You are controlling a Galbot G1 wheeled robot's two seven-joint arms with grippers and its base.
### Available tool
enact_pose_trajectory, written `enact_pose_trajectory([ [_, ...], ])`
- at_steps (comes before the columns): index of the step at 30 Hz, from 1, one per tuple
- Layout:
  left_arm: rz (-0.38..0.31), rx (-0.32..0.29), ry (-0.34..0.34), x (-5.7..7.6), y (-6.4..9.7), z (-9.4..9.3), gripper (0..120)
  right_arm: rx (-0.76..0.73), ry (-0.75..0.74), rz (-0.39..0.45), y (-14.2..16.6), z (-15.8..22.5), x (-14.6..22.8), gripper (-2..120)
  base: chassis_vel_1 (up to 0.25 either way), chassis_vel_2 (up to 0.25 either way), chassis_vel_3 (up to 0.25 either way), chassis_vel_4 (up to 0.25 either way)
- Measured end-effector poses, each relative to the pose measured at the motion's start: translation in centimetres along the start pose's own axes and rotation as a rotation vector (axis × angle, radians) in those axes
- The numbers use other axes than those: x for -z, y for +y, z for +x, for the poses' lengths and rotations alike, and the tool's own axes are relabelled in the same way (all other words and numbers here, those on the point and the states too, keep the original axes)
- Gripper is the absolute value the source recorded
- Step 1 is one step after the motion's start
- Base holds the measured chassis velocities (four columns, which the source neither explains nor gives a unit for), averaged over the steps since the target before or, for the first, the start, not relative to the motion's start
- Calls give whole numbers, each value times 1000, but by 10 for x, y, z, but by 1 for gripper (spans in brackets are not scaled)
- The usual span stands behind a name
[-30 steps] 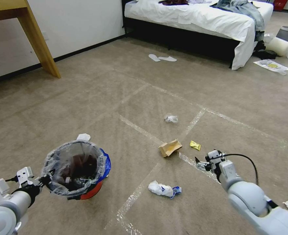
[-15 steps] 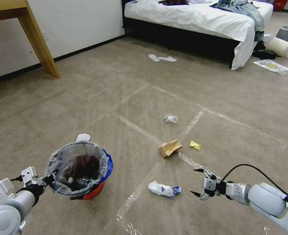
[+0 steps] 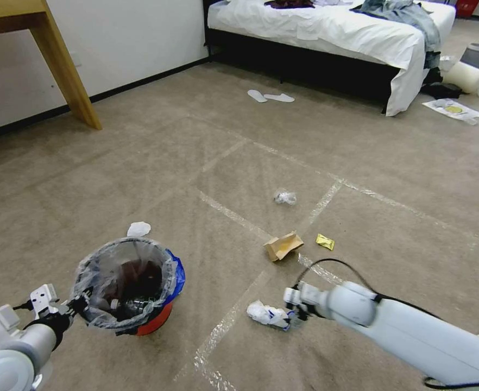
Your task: Pick up the trash bin and place the garbage on the floor into it.
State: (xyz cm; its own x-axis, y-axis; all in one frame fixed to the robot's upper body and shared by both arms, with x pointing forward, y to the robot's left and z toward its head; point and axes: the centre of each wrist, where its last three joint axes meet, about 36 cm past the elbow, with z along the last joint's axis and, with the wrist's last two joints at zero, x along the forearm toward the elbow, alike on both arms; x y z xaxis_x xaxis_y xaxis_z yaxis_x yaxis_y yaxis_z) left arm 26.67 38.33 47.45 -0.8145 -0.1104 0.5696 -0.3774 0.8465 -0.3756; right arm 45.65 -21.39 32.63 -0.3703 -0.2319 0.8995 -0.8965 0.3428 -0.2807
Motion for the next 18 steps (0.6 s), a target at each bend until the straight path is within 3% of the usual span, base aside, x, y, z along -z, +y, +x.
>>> enact_pose_trajectory([
  [11,6,13,-12,-1,4,4,1,32,20,0,15,-31,10,90,0,0,0,0],
  [18,8,13,-18,1,4,4,1,44,15,-8,16,-35,6,73,0,0,0,0],
])
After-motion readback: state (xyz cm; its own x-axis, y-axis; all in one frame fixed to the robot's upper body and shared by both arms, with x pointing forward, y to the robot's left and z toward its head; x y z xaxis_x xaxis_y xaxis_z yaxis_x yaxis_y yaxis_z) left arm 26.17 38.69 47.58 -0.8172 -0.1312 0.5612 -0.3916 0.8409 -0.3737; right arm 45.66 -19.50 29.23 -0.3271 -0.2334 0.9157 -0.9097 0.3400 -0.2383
